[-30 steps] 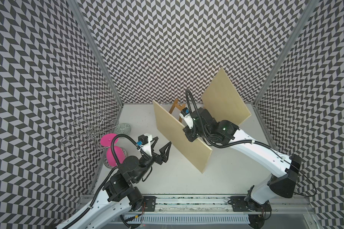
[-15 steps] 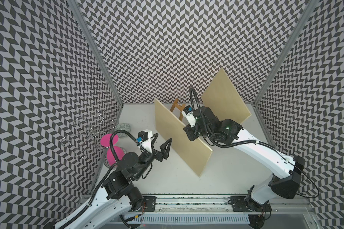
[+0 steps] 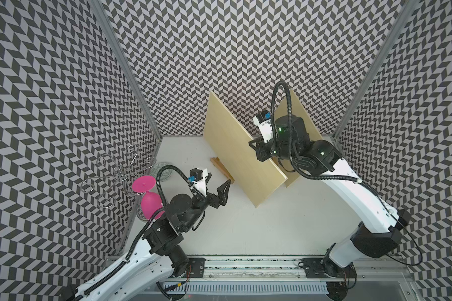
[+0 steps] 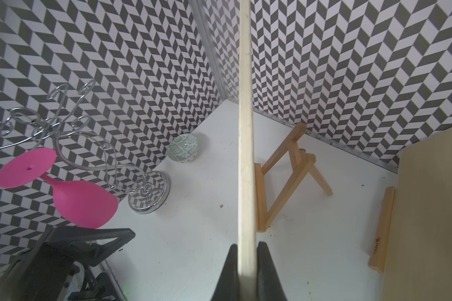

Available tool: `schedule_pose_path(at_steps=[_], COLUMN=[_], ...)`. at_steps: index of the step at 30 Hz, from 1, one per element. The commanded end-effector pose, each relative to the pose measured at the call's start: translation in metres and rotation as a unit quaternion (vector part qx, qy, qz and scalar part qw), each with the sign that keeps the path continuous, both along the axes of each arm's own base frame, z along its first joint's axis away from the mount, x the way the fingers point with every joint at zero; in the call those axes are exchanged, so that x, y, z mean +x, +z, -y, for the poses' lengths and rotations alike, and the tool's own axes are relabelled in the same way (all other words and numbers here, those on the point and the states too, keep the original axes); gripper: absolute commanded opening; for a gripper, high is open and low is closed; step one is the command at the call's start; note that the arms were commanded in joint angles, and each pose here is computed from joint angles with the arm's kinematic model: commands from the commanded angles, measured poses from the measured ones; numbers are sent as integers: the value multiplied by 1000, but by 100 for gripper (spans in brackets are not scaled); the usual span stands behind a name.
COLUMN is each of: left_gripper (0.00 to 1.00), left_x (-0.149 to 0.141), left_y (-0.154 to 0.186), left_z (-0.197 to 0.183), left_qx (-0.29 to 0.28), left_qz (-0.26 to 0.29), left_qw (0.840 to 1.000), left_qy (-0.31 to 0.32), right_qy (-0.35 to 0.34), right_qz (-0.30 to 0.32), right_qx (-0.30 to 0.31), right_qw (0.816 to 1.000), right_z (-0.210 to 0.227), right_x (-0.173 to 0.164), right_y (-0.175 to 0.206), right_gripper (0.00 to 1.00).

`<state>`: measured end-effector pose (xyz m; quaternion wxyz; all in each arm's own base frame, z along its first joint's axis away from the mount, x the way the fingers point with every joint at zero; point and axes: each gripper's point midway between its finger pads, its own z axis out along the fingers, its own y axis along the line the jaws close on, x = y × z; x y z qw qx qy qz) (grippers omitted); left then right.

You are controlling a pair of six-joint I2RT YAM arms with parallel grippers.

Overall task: Assemble the easel
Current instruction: Place the drawing board on the easel.

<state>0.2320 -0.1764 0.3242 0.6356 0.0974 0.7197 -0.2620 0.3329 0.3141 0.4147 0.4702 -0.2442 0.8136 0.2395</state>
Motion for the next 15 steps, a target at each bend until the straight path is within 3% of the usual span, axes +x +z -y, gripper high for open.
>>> schedule_pose_path(at_steps=[1,15], left_gripper=[91,93], left_x=[5,22], left_y=[15,-10], left_z=[2,-2], left_qx=[-21,-38], left_qz=[14,-9], left_qw=[1000,999], left_qy=[0,5], right_qy=[20,8], right_qz=[119,109], right_qx=[108,78], right_qw=[987,991], right_z=[-15,-43], right_x=[13,58], right_y=[90,68], right_gripper=[0,0])
